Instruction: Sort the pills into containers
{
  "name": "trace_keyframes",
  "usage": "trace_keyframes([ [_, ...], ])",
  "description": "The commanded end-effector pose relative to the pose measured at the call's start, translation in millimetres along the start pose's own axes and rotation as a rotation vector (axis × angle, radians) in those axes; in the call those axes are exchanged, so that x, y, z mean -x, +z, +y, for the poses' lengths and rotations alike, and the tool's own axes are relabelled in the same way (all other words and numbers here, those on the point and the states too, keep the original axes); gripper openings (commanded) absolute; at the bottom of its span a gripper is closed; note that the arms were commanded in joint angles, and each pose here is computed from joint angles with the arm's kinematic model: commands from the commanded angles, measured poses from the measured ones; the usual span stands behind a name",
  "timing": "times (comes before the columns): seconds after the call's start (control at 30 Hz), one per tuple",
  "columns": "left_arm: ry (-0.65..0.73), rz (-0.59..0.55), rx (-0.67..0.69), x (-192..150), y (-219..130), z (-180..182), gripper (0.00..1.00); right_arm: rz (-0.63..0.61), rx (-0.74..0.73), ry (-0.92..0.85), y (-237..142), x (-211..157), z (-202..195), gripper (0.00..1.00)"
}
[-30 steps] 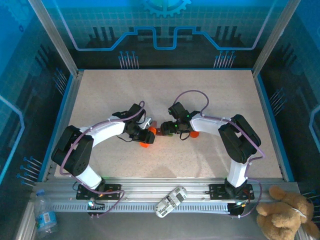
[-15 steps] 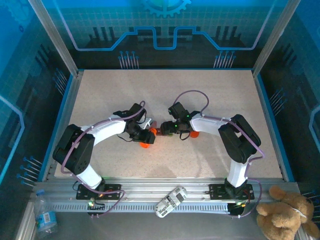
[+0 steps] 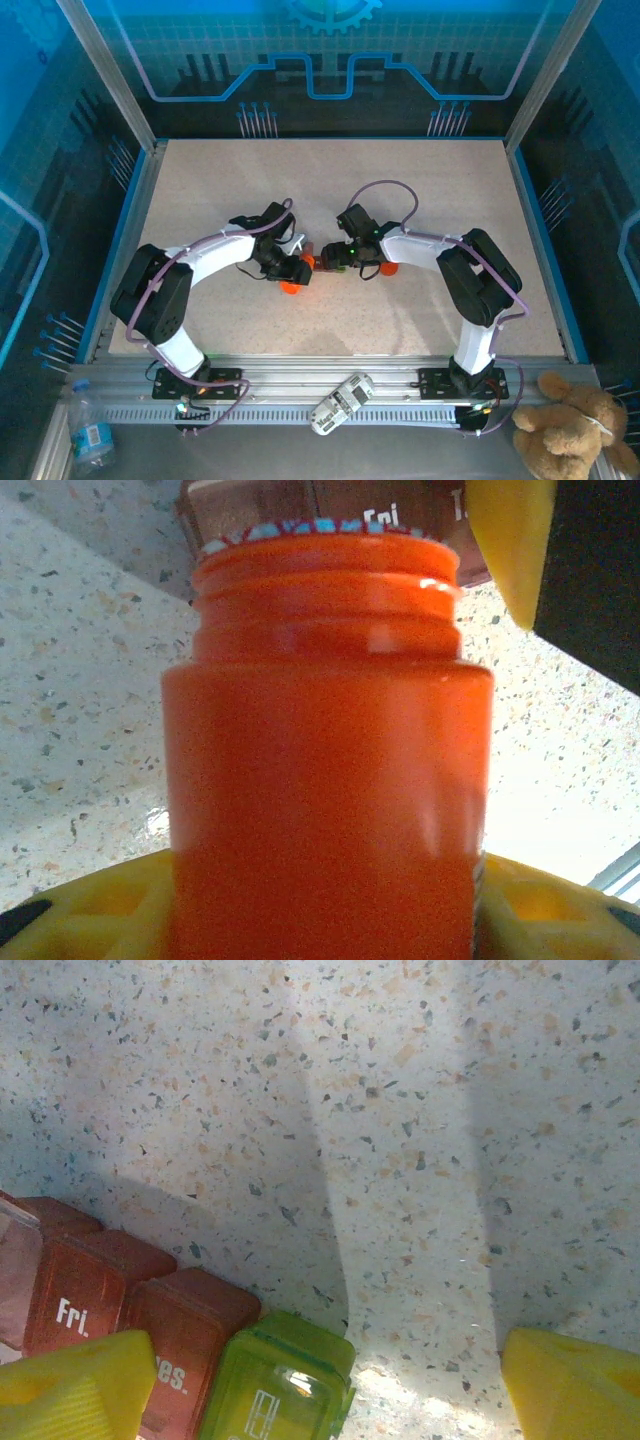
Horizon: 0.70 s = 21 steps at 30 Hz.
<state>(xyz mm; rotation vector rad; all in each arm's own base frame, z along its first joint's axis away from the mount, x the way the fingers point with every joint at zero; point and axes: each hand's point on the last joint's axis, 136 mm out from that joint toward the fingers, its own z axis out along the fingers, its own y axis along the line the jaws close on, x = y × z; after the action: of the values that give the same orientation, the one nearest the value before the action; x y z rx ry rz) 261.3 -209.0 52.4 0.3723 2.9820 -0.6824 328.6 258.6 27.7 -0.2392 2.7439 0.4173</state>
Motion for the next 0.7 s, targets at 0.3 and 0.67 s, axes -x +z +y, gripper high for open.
trace_keyframes([
  [0.3, -0.021, 0.01, -0.015, 1.3, -9.0, 2.8, 0.0, 0.052, -0.039, 0.021, 10.0, -13.9, -12.9, 0.9],
  [0.67, -0.014, 0.053, -0.021, -0.3, -4.8, 2.4, 0.0, 0.054, -0.041, 0.026, 11.0, -14.9, -14.4, 0.9],
])
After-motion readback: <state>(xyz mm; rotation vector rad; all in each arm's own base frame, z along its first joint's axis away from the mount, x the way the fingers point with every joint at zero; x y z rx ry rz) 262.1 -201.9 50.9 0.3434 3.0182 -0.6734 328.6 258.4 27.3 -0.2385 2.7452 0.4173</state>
